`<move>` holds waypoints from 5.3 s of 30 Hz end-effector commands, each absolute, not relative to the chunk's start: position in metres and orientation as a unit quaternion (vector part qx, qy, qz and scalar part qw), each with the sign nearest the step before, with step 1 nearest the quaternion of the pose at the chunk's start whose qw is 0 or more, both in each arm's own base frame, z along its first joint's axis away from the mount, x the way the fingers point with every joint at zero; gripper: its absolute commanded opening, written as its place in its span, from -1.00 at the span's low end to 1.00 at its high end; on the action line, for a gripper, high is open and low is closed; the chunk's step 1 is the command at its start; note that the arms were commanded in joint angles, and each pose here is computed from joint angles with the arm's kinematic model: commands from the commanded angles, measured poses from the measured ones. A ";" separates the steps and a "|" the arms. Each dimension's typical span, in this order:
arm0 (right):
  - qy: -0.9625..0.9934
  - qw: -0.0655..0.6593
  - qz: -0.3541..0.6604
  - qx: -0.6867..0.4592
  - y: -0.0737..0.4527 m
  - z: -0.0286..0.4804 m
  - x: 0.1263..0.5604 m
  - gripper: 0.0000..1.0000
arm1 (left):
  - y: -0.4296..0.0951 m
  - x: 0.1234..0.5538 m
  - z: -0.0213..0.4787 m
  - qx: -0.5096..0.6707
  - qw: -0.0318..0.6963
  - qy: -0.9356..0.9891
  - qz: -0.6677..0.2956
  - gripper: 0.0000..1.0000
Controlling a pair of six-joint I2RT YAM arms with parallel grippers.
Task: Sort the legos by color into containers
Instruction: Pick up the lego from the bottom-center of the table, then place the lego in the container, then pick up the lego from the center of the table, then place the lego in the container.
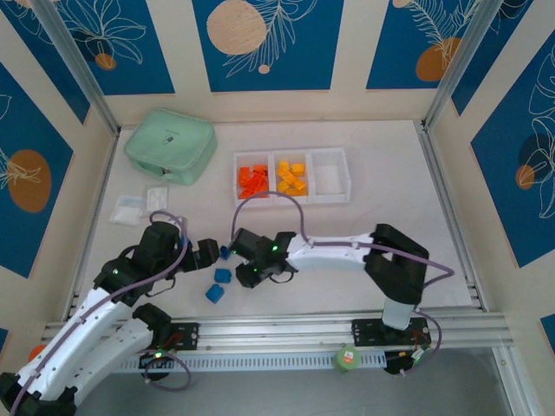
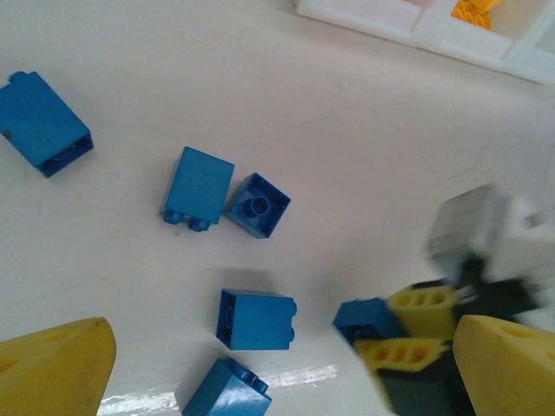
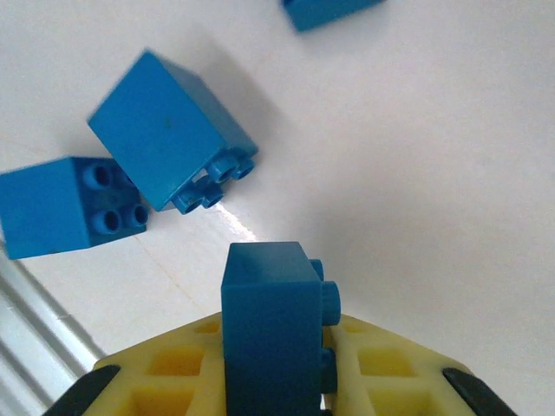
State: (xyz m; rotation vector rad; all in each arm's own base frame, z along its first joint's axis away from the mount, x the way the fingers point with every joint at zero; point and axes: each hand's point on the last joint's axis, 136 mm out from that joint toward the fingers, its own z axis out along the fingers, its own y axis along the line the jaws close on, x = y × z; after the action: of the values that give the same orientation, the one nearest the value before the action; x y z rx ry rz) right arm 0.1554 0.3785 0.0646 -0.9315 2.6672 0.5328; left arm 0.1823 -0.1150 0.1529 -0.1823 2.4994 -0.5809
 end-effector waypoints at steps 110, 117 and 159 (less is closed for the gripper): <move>0.919 0.147 0.151 -0.333 0.451 0.041 0.235 0.51 | -0.094 0.172 0.173 -0.088 0.333 0.919 -0.193 0.99; 0.918 0.157 0.105 -0.350 0.448 0.029 0.246 0.36 | -0.093 0.172 0.173 -0.090 0.336 0.918 -0.193 0.99; 0.962 0.256 0.091 -0.036 0.196 0.144 0.357 -0.39 | -0.209 0.237 0.196 0.012 0.310 0.889 -0.336 0.99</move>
State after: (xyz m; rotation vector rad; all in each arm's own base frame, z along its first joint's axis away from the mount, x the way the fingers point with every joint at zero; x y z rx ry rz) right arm 0.3402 0.2249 0.1404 -0.2069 2.6254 0.2713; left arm 0.2232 -0.1851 0.1652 -0.0374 2.4534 -0.7639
